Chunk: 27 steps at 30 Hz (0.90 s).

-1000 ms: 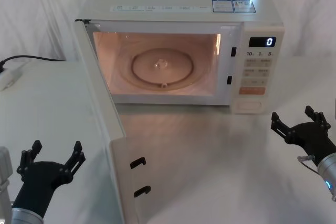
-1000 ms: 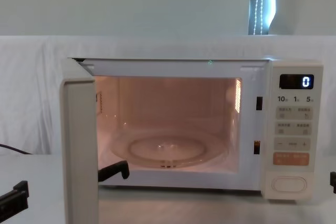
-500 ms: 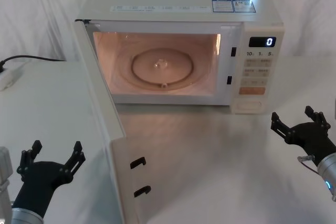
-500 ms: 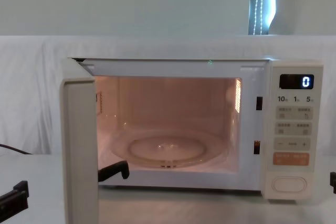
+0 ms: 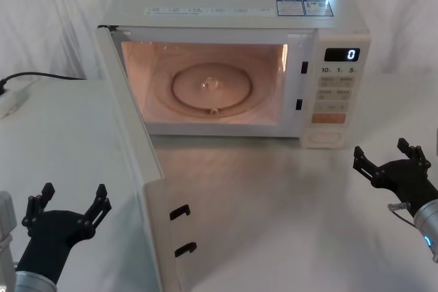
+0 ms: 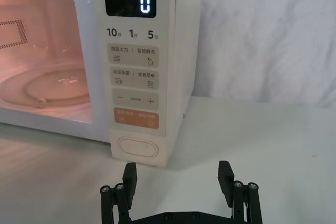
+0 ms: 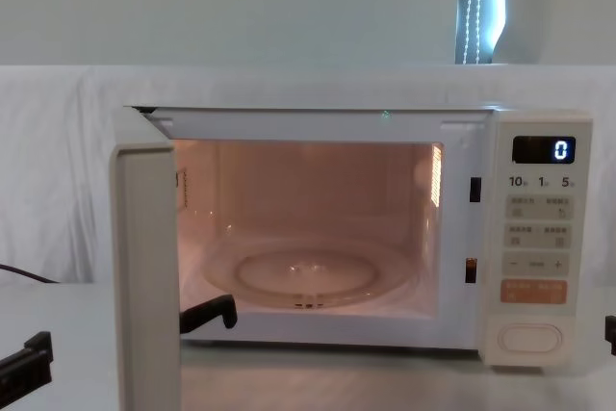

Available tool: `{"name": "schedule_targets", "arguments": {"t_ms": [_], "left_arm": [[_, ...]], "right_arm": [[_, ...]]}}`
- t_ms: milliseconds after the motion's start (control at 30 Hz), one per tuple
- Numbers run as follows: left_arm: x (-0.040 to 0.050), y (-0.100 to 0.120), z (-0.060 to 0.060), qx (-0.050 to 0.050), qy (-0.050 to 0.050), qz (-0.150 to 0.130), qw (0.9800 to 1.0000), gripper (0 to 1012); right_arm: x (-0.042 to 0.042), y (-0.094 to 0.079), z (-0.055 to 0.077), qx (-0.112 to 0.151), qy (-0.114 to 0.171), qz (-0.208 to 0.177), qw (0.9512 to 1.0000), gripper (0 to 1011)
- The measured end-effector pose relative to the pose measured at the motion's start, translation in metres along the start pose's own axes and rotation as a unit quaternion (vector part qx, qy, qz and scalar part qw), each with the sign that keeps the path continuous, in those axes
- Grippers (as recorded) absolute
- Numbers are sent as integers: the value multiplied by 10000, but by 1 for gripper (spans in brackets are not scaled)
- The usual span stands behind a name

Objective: Press the button to open the microwave door with one hand; close the microwave door with the other hand.

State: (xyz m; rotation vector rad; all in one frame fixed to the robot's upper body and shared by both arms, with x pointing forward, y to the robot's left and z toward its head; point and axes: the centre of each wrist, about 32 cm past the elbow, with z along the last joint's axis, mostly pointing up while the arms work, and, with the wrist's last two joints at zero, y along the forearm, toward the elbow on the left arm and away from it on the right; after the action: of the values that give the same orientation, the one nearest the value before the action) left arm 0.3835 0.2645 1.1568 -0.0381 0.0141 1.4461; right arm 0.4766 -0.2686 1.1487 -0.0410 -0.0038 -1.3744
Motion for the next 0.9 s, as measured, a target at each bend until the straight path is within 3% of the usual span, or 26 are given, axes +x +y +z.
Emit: {"name": "schedule_targets", "arguments": {"t_ms": [900], "left_arm": [[0, 0, 0, 0, 0, 0, 10000, 1001]], "right_arm": [[0, 0, 0, 0, 0, 0, 10000, 1002]]}}
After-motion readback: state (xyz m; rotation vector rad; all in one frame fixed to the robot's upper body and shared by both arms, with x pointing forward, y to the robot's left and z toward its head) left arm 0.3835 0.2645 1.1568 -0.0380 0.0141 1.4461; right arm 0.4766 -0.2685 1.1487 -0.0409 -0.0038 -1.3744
